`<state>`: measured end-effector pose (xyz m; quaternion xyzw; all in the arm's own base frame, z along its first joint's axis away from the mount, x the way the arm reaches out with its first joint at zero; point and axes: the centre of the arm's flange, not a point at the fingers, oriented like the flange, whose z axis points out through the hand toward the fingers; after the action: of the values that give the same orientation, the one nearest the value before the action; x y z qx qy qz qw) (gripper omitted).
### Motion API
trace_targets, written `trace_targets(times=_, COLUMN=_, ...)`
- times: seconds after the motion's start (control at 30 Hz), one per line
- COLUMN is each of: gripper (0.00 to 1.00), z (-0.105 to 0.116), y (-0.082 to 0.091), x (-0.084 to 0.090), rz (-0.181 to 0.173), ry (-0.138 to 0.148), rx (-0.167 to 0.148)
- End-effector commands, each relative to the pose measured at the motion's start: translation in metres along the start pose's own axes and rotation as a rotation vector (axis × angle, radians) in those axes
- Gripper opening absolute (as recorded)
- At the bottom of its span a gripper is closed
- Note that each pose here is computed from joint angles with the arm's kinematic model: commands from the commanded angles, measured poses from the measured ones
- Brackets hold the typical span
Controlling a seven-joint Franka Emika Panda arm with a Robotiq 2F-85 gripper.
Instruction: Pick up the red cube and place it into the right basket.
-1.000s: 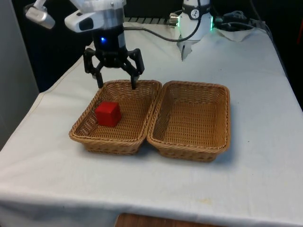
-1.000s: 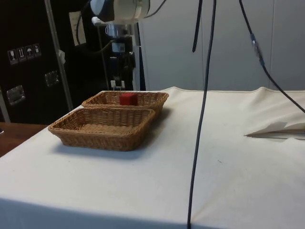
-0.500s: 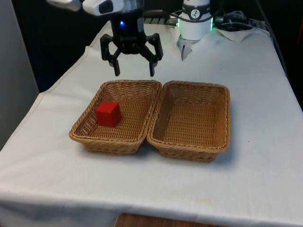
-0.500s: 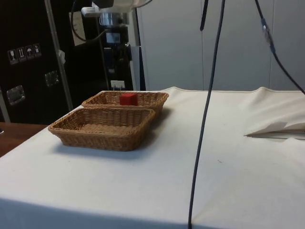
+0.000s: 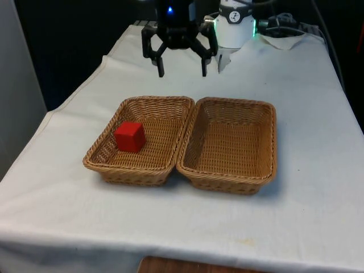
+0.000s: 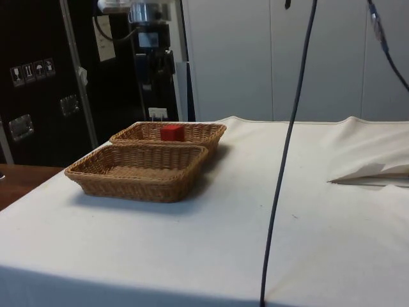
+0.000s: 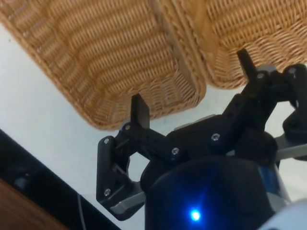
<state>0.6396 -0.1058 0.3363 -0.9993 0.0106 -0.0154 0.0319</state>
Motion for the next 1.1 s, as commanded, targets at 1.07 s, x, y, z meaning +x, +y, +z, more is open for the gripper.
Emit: trace_targets(times=1.07, gripper=1.00, z=-0.047, y=-0.082, x=-0.037, rz=-0.086, ry=-0.002, rx=0.009)
